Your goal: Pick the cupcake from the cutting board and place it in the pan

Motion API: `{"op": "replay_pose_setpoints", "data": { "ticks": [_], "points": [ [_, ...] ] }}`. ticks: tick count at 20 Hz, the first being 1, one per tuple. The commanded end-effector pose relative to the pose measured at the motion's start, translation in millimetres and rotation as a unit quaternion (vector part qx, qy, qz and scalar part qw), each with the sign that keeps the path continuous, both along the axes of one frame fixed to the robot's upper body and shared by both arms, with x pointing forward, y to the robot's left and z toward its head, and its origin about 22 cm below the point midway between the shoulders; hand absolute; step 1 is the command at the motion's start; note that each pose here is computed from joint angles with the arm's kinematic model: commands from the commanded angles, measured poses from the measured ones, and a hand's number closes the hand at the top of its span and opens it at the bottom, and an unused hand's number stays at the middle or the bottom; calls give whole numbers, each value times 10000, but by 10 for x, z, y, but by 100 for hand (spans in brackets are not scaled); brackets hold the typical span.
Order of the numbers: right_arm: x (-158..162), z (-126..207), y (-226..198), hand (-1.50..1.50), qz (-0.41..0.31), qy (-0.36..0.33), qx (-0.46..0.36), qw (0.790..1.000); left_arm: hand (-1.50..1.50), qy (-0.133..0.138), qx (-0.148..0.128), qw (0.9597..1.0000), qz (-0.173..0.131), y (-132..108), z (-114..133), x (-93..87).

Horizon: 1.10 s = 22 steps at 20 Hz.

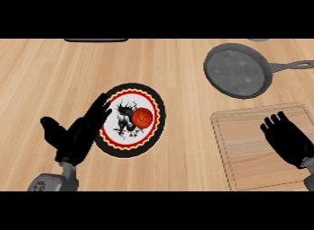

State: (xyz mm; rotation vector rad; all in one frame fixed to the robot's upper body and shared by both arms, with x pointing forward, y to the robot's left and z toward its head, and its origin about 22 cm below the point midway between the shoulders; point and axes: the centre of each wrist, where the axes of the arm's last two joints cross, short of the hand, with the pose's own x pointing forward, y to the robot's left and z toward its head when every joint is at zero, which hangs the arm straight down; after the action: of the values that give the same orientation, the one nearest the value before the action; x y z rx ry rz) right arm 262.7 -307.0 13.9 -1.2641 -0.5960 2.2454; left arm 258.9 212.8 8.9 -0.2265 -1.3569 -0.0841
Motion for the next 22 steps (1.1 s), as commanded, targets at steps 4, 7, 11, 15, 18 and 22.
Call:
{"op": "replay_pose_setpoints", "data": {
  "ticks": [4,7,11,15,18,22],
  "points": [
    [96,13,-137,150,786,-135,-33,9968,0,24,89,10000,-19,150,29,-77],
    [-16,-365,-232,150,1013,-164,-96,9947,0,129,21,9999,-32,-68,-41,-85],
    [-250,-394,298,150,1131,979,2252,9628,0,-83,36,9999,55,5,133,-5],
    [-495,-494,369,150,1113,1437,3509,9186,0,-45,-51,10000,49,-47,120,-94],
    [-471,-174,331,150,1255,975,3933,9056,0,16,10,9999,140,122,44,-128],
    [-416,205,354,150,1513,-170,4805,8637,0,59,65,9998,193,117,68,-63]
  ]
}}
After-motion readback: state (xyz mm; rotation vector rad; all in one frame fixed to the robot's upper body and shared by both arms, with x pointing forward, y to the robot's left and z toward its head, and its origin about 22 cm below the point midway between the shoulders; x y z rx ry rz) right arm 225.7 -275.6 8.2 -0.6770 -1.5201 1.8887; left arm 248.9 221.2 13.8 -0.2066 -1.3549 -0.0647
